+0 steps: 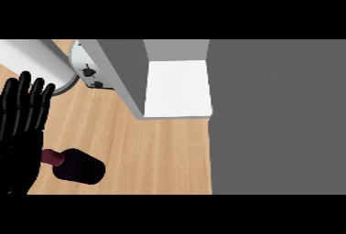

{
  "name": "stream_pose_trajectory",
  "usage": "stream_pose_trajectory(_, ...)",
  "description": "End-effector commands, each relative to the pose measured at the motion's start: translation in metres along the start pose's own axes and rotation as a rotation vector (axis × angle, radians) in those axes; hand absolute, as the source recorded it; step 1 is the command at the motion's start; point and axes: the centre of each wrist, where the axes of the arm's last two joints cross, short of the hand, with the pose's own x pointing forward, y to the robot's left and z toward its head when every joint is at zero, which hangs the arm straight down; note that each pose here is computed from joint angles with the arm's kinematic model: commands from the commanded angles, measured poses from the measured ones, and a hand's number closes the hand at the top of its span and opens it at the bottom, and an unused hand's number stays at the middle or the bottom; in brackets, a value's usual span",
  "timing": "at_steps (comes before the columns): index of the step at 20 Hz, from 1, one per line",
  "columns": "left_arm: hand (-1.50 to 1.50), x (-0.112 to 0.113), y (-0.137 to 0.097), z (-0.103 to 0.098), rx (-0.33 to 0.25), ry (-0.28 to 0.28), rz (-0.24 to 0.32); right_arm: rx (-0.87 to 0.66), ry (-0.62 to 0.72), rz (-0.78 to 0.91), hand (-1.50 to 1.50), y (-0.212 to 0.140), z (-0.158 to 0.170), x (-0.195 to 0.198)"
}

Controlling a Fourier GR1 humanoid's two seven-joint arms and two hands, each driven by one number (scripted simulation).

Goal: Pick up the wine, place it into the cabinet and close the cabinet

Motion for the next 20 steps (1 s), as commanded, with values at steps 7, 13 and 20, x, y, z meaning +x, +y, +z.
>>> stream_pose_trajectory(7, -1.50, -0.004, -0.041, 0.046, 0.064, 0.219, 0.149, 0.214, 0.158, -0.125, -1.50, 0.000, 0.039, 0.004)
stream_pose_trajectory(13, -1.50, 0.025, -0.082, 0.056, 0.098, 0.232, 0.190, 0.261, 0.173, -0.140, -1.50, 0.001, 0.035, 0.046)
stream_pose_trajectory(20, -1.50, 0.057, -0.097, 0.055, 0.072, 0.222, 0.182, 0.260, 0.163, -0.150, -1.50, 0.003, 0.051, 0.079)
